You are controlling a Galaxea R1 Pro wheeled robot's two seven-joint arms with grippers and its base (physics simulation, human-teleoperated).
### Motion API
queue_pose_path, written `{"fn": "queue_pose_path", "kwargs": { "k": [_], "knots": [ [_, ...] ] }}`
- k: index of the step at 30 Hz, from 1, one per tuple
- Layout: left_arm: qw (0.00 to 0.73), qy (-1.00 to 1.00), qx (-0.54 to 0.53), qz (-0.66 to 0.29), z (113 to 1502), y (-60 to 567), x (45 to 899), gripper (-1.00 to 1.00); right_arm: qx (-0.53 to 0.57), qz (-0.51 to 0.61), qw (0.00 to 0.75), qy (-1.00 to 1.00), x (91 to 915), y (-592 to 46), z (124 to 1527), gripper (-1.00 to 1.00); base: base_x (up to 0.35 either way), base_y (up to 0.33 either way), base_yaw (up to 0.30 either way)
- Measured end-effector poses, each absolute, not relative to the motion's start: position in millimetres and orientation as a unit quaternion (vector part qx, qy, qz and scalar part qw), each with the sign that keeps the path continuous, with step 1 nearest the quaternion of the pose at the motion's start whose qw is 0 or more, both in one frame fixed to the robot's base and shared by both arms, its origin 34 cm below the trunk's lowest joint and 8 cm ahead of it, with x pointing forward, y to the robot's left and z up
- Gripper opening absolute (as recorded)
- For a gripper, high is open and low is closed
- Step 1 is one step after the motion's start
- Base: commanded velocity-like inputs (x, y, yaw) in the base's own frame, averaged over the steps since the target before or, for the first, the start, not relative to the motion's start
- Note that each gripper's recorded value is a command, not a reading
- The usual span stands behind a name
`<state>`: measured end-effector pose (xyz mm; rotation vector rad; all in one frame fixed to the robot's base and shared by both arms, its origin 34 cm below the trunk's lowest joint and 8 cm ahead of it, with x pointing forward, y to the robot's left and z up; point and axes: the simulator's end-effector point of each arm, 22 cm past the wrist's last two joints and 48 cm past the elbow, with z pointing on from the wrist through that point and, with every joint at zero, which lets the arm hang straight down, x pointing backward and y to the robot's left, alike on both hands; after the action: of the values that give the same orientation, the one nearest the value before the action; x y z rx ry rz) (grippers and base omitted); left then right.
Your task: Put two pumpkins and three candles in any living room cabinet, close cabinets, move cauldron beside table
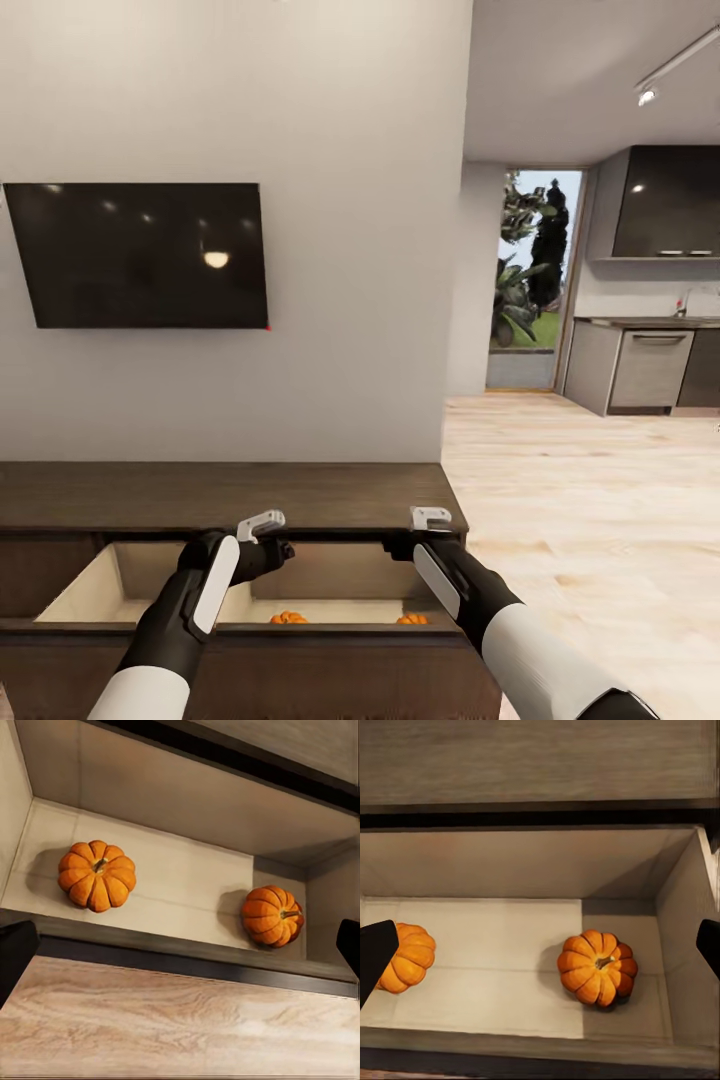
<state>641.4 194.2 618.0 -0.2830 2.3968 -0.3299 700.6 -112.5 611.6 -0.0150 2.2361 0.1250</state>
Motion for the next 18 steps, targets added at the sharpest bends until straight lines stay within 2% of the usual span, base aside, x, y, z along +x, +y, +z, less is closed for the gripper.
{"fn": "queue_pose_path", "kwargs": {
  "k": [4,18],
  "knots": [
    [0.346,0.923,-0.108,-0.126,618.0,194.4,641.4,1.0,-0.006,0.05,0.436,0.899,700.6,-112.4,611.8,1.0,-0.18,-0.191,0.0],
    [0.346,0.923,-0.108,-0.126,618.1,193.9,641.2,1.0,-0.006,0.051,0.436,0.898,700.6,-112.2,612.0,1.0,-0.063,-0.209,0.0]
  ]
}}
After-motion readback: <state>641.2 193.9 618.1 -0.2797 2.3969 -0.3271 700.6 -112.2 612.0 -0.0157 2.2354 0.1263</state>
